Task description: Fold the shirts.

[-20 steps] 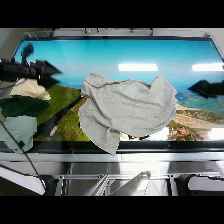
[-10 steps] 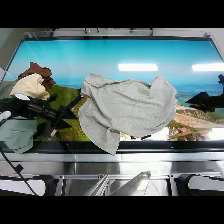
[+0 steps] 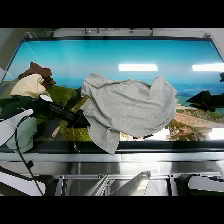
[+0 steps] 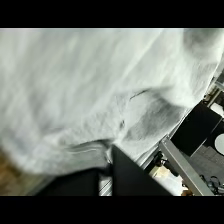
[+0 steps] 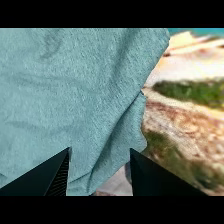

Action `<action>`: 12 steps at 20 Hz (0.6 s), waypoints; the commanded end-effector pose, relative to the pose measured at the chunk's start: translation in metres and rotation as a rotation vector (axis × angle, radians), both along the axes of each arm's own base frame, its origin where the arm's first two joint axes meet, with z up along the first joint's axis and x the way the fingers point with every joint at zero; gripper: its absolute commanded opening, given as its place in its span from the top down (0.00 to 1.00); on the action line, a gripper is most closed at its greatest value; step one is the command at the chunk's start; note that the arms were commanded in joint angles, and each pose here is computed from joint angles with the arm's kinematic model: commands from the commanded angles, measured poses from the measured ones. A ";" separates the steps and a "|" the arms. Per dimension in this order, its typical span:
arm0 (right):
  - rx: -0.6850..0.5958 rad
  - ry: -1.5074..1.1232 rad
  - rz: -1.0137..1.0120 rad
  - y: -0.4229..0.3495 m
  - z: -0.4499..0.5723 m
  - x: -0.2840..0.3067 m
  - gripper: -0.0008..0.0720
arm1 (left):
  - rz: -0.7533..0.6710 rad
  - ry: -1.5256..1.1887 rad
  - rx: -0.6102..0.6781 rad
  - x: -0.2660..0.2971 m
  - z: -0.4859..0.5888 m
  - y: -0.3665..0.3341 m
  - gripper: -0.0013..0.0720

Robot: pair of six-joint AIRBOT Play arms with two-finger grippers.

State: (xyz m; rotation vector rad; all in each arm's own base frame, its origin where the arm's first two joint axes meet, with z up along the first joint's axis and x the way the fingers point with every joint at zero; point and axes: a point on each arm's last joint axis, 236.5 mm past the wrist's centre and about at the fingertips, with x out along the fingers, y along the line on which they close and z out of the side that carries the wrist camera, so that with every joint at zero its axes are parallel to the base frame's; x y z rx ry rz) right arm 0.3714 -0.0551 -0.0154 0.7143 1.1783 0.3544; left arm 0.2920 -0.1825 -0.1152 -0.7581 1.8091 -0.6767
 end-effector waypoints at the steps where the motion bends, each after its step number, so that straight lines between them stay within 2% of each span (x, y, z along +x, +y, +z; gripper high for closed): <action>1: -0.026 0.088 -0.013 -0.008 -0.011 -0.016 0.38 | -0.049 -0.052 -0.006 0.016 0.003 -0.019 0.97; 6: -0.025 0.216 -0.075 0.000 -0.069 -0.048 0.38 | -0.057 -0.056 -0.025 0.018 0.014 -0.015 0.96; 12: 0.099 0.238 -0.090 0.043 -0.101 -0.026 0.40 | -0.086 0.005 -0.079 0.005 0.029 -0.010 0.96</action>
